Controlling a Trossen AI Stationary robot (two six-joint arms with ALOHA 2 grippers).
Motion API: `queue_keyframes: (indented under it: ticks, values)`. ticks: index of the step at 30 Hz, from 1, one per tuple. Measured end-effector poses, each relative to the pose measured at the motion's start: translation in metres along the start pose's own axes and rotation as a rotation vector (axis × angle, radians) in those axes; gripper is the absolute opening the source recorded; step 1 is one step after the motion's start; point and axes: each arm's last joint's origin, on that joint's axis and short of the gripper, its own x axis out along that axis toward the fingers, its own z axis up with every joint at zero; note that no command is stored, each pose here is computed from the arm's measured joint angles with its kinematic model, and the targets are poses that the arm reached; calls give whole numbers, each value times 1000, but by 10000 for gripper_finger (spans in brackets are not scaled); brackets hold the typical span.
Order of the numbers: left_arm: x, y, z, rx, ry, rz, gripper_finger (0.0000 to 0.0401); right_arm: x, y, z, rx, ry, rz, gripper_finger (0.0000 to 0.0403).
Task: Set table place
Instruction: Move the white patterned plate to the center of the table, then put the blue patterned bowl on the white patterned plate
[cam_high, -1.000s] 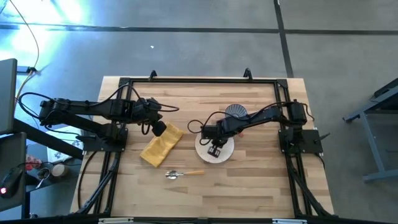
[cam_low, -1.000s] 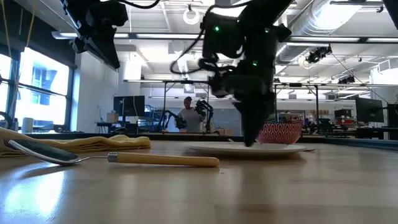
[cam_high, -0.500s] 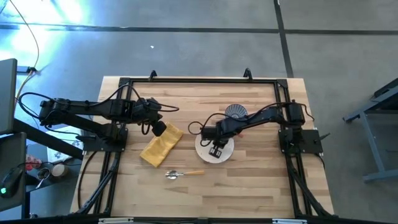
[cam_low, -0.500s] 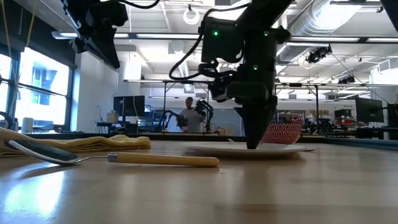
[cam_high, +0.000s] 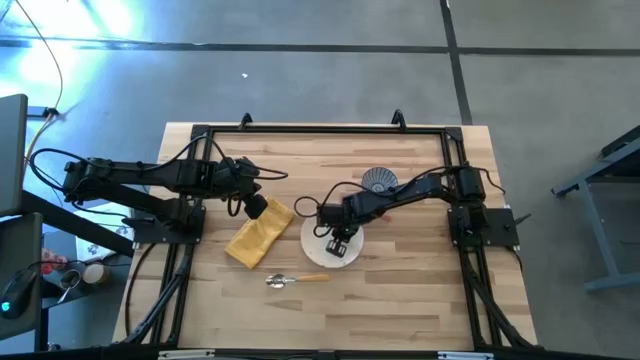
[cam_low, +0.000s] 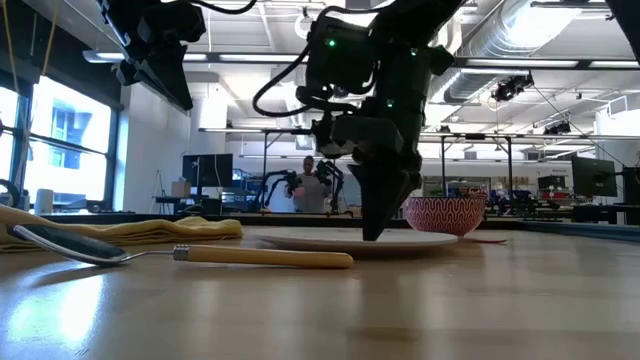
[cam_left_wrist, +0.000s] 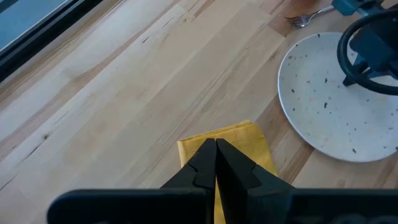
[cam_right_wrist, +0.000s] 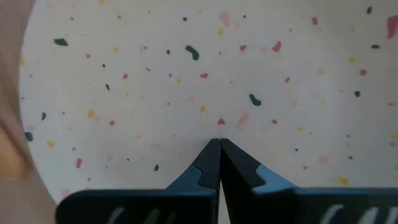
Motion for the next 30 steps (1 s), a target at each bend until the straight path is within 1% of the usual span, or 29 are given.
queue_keyframes:
  ticks: [2, 4, 6, 8, 12, 14, 17, 19, 23, 26, 30]
  values:
    - [0, 0, 0, 0, 0, 0, 1, -19, -1, 5, 6, -39, -38, 0]
    - [0, 0, 0, -1, -1, 0, 1, -52, -4, 11, 16, -103, -85, 0]
    - [0, 0, 0, -1, -1, -1, 1, -77, -15, 8, 32, -91, -161, 0]
    - [0, 0, 0, -1, -2, -1, 1, -95, -33, 1, 70, -29, -233, 0]
    - [0, 0, 0, -17, -2, -2, 1, -142, -72, -9, 166, -4, -285, 14]
    - [0, 0, 0, -28, -2, -3, 1, -153, -91, -12, 183, 24, -305, 31]
    - [0, 0, 0, -39, -2, -2, 1, -170, -118, -17, 229, 28, -321, 65]
    - [0, 0, 0, -52, -2, -3, 1, -173, -134, -17, 259, 45, -335, 89]
    - [0, 0, 0, -83, -2, -2, 1, -167, -163, -19, 288, 67, -367, 135]
    - [0, 0, 0, -106, -4, 0, 1, -148, -180, -29, 298, 128, -373, 160]
    - [0, 0, 0, -132, -9, 6, 1, -121, -193, -45, 295, 191, -329, 181]
